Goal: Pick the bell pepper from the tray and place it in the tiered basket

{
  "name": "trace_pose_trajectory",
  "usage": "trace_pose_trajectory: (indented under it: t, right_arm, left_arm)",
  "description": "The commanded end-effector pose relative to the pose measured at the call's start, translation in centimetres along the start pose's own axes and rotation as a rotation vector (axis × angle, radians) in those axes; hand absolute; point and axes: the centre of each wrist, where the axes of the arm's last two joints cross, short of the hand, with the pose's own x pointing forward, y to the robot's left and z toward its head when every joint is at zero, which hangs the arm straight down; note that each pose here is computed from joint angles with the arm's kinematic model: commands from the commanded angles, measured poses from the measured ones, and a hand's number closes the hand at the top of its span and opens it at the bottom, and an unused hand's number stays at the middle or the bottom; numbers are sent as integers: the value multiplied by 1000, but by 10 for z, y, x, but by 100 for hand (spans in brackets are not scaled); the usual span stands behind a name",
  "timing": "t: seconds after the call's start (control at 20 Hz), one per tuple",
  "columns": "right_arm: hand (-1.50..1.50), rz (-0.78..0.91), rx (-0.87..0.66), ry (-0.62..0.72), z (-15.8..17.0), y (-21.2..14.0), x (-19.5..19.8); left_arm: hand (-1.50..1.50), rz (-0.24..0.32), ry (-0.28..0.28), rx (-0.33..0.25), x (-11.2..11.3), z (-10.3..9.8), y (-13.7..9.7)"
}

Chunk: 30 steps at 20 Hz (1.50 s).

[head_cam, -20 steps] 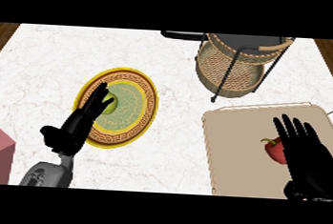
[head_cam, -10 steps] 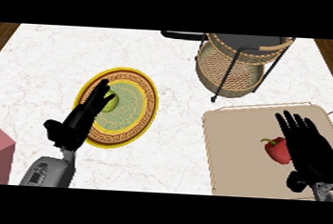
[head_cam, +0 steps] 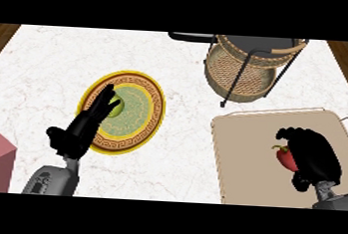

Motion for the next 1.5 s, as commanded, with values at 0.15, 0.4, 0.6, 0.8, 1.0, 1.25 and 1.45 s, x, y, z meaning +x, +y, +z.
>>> trace_pose_trajectory:
  t: [0.15,0.4,0.6,0.8,1.0,1.25,1.45]
  right_arm:
    - [150,-25,-66,-83,-6,-3,8]
    - [150,-134,-52,129,7,9,16]
    - [150,-385,101,693,27,48,1]
    - [150,-500,78,1051,50,51,8]
    - [150,-602,-117,1172,72,14,41]
    - [150,-841,-474,1036,85,-69,72]
    - [150,-776,-626,1038,104,-110,87]
  left_arm:
    - [0,-6,55,-6,-5,22,0]
    - [0,-14,61,34,-2,5,-4]
    - [0,8,65,97,-9,22,12]
    - [0,-4,85,115,-10,27,16]
    - [0,-12,79,74,-14,29,9]
    - [0,-15,63,51,-7,21,5]
    - [0,-3,63,17,-14,21,-2]
